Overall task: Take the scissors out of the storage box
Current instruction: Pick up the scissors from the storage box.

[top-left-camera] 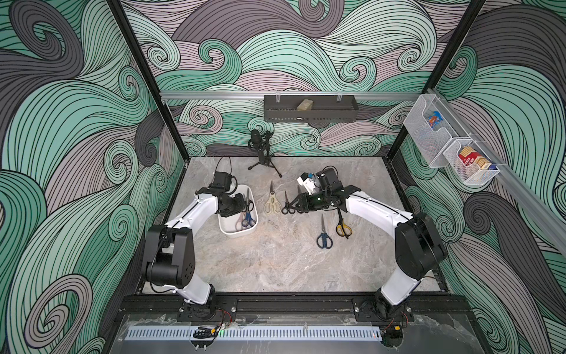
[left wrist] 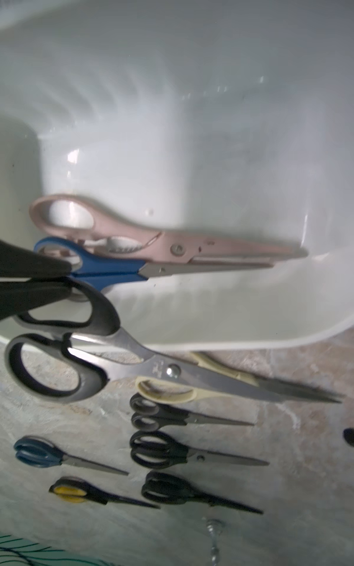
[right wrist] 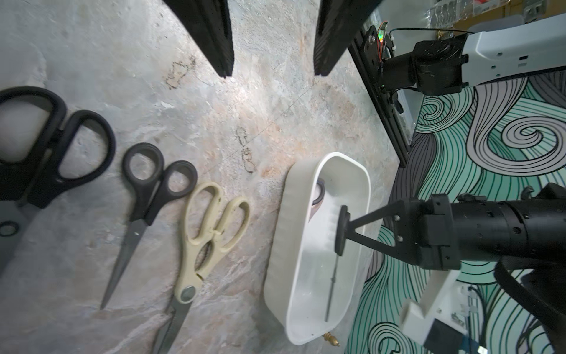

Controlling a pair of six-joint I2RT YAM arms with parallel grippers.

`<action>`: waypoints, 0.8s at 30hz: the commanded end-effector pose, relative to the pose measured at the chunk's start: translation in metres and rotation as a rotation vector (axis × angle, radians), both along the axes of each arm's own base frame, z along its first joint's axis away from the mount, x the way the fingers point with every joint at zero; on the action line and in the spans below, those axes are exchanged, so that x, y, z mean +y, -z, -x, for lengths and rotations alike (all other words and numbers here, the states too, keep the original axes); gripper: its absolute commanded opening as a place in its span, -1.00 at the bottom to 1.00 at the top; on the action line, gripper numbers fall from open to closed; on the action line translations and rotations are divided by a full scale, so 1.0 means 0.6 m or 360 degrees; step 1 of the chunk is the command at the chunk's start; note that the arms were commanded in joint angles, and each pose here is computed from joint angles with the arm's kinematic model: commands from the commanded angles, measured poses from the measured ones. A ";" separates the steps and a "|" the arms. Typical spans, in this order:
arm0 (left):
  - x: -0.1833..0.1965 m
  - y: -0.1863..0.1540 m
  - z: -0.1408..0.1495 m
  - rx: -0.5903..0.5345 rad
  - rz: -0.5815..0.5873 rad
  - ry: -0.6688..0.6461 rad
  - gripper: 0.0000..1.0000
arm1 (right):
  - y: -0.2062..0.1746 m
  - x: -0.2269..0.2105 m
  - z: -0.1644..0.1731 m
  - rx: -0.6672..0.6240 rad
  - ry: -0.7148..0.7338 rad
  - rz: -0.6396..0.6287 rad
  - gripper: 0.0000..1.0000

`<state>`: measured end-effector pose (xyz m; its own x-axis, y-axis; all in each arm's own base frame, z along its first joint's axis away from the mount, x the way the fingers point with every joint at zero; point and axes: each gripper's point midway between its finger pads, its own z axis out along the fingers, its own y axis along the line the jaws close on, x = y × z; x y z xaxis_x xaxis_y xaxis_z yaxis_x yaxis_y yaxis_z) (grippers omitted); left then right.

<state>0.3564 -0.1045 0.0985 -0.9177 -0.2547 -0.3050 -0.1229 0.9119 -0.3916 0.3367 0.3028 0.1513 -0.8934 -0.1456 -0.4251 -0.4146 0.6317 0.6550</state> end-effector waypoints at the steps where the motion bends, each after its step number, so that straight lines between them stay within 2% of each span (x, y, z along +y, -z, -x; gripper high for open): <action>1: -0.057 -0.029 0.002 -0.0060 0.0142 0.0074 -1.00 | -0.023 0.030 0.008 -0.0019 -0.0076 -0.0106 0.02; 10: -0.143 -0.057 0.016 -0.0125 0.0208 0.0240 -1.00 | -0.012 0.054 0.018 0.0017 -0.0098 -0.0139 0.07; 17: -0.181 -0.087 0.016 -0.0219 0.0244 0.0272 -1.00 | -0.001 0.062 0.013 0.0062 -0.0081 -0.0152 0.05; 24: -0.207 -0.112 0.009 -0.0270 0.0312 0.0289 -1.00 | 0.003 0.063 0.011 0.0073 -0.0065 -0.0143 -0.06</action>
